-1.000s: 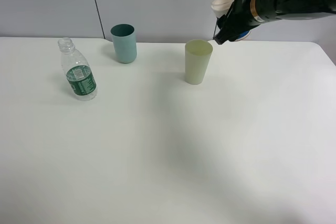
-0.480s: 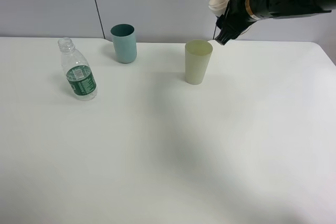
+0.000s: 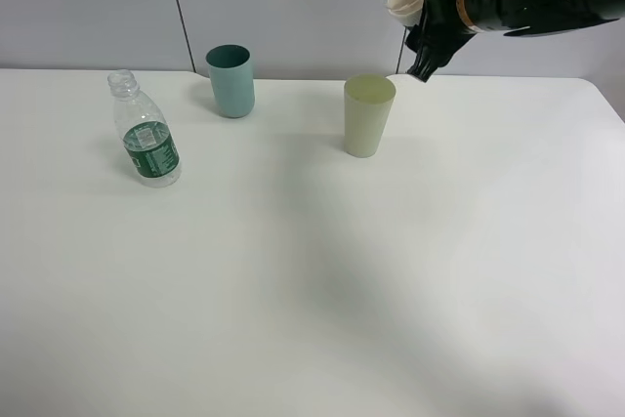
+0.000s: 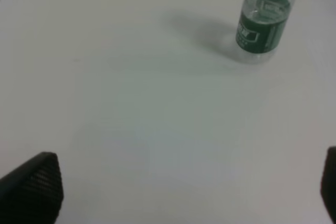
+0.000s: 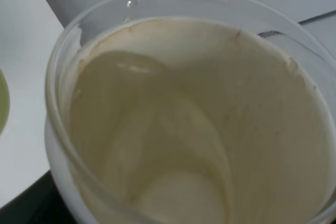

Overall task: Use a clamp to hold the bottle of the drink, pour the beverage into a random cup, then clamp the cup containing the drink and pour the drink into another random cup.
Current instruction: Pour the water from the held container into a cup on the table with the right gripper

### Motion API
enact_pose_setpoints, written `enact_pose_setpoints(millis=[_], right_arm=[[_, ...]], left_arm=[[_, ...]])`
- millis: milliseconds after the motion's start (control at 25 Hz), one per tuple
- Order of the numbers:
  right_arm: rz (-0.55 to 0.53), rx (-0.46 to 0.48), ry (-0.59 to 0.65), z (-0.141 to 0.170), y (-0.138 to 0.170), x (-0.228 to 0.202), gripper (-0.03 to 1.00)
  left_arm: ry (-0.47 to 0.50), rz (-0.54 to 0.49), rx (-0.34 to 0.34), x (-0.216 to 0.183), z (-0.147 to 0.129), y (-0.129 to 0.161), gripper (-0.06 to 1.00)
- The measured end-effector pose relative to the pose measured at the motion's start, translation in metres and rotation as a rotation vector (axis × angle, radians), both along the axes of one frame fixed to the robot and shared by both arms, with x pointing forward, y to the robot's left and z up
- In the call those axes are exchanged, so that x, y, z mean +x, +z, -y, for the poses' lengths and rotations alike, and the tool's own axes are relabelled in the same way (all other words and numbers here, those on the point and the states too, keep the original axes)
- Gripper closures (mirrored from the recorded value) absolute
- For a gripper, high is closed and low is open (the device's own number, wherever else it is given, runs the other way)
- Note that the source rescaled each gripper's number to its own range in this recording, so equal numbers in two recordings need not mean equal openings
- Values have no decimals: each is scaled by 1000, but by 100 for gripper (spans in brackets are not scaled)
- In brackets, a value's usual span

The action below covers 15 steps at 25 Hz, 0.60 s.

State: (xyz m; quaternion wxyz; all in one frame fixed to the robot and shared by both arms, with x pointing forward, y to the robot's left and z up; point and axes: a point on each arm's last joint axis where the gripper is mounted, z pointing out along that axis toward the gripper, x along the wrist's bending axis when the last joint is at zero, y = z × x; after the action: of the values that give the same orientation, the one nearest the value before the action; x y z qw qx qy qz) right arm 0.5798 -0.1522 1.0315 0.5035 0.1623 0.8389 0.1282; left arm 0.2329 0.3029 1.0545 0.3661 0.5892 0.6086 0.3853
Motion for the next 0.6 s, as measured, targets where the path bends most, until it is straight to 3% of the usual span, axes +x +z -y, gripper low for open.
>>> enact_pose_setpoints(millis=[160,600], right_arm=[[-16,-87,19,0,-9,3,97],[-26,-194,63,0,-16,5,97]], left_arm=[[0,0,0,0,0,0,-6],[0,0,0,0,0,0,-6]])
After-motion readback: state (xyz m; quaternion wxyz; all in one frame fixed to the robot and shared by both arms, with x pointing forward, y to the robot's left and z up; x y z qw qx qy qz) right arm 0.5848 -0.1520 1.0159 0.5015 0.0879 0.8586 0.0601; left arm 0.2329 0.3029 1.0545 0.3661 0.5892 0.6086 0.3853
